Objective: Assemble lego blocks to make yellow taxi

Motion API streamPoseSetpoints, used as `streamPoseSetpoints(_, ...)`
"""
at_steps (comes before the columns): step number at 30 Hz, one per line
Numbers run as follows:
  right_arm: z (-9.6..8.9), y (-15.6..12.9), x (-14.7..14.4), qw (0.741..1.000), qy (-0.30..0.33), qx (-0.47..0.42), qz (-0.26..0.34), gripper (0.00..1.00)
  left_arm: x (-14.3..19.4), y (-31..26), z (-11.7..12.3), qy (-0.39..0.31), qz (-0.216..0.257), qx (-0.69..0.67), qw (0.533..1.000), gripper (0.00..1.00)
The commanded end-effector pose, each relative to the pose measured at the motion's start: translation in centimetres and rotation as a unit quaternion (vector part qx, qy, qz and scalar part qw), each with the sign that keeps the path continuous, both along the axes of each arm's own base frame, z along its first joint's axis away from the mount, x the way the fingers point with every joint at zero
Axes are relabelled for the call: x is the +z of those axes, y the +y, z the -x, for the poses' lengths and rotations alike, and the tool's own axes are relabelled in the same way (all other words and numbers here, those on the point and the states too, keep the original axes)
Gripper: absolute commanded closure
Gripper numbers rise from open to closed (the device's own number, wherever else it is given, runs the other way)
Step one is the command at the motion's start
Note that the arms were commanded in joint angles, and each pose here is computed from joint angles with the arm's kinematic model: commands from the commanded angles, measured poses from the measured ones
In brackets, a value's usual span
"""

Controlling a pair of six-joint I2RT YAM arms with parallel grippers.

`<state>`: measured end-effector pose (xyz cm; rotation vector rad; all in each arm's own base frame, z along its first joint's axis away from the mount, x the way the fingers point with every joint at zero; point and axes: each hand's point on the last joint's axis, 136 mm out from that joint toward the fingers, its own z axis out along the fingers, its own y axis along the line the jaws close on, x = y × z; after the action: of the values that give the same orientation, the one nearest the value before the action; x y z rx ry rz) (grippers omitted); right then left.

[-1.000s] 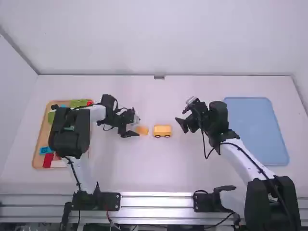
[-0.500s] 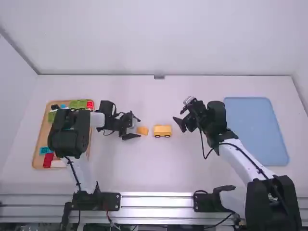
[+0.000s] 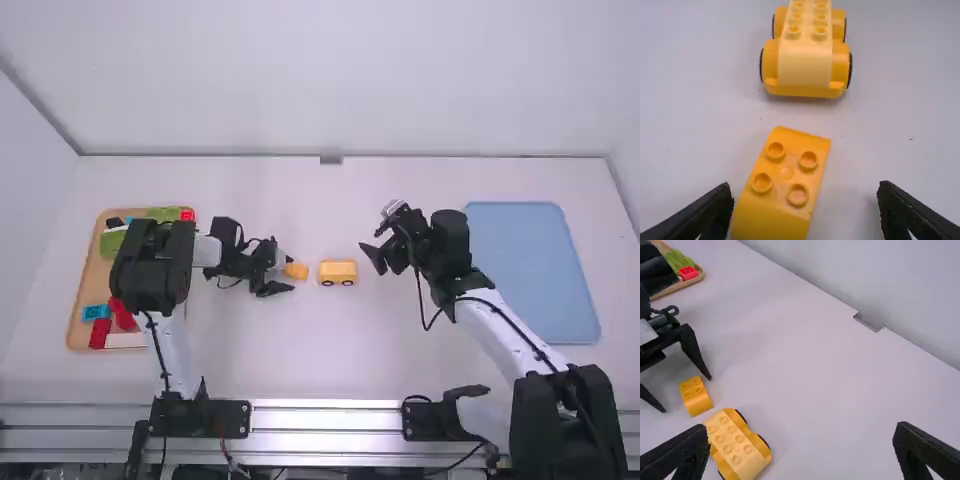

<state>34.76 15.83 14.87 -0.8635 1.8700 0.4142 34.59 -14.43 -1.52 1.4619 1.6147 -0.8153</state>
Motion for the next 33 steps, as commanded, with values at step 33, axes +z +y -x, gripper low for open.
streamPoseSetpoints(33, 0.4, 0.0, 0.0, 1.000, 0.007, 0.002, -0.002, 0.02, 0.2, -1.8, 1.1, -0.036, 0.036, -0.030, 0.998, 0.43)
